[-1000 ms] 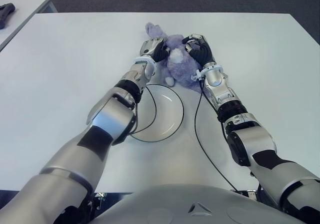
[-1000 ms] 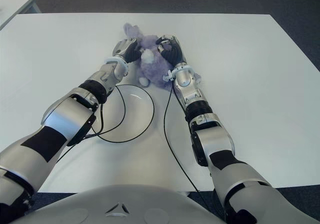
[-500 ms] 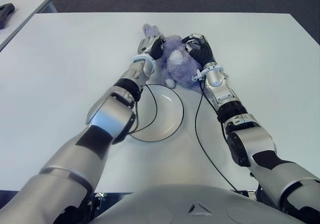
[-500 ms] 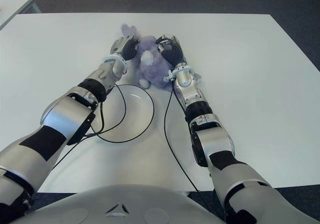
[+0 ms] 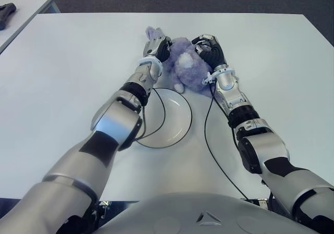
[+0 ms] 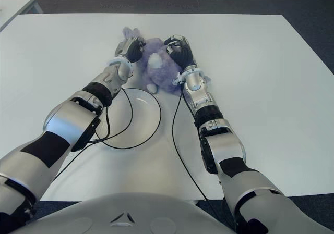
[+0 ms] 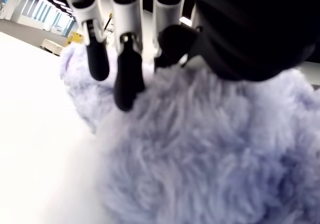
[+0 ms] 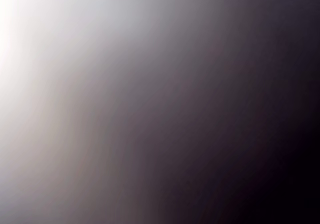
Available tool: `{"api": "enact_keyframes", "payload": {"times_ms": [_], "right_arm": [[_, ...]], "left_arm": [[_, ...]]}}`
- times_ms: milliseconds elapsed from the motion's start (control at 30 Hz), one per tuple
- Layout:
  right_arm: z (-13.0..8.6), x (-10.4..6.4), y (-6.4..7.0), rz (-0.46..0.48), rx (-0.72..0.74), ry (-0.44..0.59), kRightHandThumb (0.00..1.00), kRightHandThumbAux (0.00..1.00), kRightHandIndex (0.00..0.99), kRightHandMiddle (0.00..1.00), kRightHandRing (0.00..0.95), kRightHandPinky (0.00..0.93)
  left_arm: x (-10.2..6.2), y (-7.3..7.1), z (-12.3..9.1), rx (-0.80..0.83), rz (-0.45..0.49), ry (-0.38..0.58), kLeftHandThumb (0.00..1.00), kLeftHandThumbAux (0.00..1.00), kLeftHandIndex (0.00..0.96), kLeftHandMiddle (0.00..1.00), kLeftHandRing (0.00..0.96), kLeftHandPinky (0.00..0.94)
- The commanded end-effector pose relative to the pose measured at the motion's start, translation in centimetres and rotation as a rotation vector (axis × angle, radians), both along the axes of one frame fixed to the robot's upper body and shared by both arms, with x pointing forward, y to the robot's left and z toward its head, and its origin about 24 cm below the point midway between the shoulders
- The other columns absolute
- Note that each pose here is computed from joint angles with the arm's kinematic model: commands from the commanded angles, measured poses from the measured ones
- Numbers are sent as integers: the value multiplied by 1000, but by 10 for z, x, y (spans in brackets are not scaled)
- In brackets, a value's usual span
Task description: Put the doll into the plate.
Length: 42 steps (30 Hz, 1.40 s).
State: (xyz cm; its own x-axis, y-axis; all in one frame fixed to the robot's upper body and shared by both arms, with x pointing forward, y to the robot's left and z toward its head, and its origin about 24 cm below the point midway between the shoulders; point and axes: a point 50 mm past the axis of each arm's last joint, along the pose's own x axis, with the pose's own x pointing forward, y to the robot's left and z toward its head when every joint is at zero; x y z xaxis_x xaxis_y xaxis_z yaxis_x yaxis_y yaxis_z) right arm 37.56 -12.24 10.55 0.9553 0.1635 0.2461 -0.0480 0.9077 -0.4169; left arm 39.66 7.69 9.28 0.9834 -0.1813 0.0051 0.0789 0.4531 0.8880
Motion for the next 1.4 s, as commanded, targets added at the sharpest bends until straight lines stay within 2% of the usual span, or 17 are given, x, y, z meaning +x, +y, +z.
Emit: {"api": "enact_keyframes", "payload": {"times_ms": [33, 133, 433, 467, 500, 700, 833, 867, 900, 933, 967, 1000, 1100, 1200, 1233, 1267, 1400], "right_arm": [[-7, -2, -18, -16, -5, 30, 692, 727, 413, 340, 369, 371], [-5, -2, -27, -22, -17, 26, 689, 728, 411, 336, 364, 363], [7, -2, -53, -31, -113, -4, 662, 733, 397, 299, 323, 309], [8, -2, -56, -28, -124, -5, 302, 622, 169, 232, 239, 215], [8, -2, -57, -26, -130, -5, 204, 596, 111, 215, 217, 190], [13, -17, -81, 40, -202, 14, 103, 485, 8, 65, 60, 38], [19, -26, -94, 80, -248, 41, 90, 451, 0, 33, 26, 2], [22, -29, -100, 90, -279, 53, 93, 441, 0, 23, 13, 0], [24, -31, -104, 95, -299, 61, 100, 417, 0, 5, 3, 0], [25, -33, -106, 99, -311, 68, 101, 413, 0, 2, 1, 0], [27, -34, -108, 102, -329, 74, 102, 410, 0, 0, 0, 0], [28, -35, -109, 103, -339, 78, 104, 403, 0, 0, 0, 0], [38, -40, -113, 113, -445, 83, 128, 383, 0, 0, 0, 0], [43, -44, -110, 110, -596, 32, 146, 381, 0, 0, 0, 0], [44, -45, -108, 110, -638, 12, 174, 382, 0, 0, 0, 0], [43, -47, -109, 108, -671, -6, 179, 382, 0, 0, 0, 0], [32, -54, -113, 98, -723, -53, 214, 377, 0, 0, 0, 0]], "left_arm": [[-8, 5, -23, 23, 22, 80, 846, 663, 411, 502, 673, 667], [-8, 6, -22, 30, 26, 70, 846, 662, 410, 508, 693, 703], [-5, 9, -18, 37, 31, 49, 848, 661, 417, 509, 688, 631], [-5, 9, -17, 34, 31, 49, 848, 660, 418, 508, 685, 618], [-5, 10, -17, 32, 30, 49, 849, 660, 418, 507, 684, 614], [-7, 13, -18, -38, -9, 40, 847, 661, 406, 524, 726, 709], [-8, 21, -15, -17, -71, -1, 845, 659, 397, 555, 716, 650], [-6, 27, -11, 18, -97, -28, 846, 655, 416, 522, 683, 559], [-6, 32, -7, 42, -114, -44, 834, 666, 386, 497, 460, 368], [-5, 35, -5, 57, -125, -54, 832, 668, 381, 493, 422, 336], [-5, 37, -3, 73, -136, -64, 830, 670, 377, 490, 393, 312], [-4, 38, -2, 81, -142, -69, 717, 457, 236, 390, 354, 286], [-4, 44, 4, 156, -197, -105, 552, 314, 77, 270, 280, 252], [-4, 48, 9, 246, -250, -144, 515, 283, 20, 238, 255, 231], [-5, 49, 10, 273, -265, -156, 468, 263, 4, 117, 147, 165], [-5, 51, 11, 296, -279, -176, 460, 259, 2, 97, 129, 153], [-8, 54, 14, 338, -316, -235, 376, 252, 0, 35, 74, 105]]}}
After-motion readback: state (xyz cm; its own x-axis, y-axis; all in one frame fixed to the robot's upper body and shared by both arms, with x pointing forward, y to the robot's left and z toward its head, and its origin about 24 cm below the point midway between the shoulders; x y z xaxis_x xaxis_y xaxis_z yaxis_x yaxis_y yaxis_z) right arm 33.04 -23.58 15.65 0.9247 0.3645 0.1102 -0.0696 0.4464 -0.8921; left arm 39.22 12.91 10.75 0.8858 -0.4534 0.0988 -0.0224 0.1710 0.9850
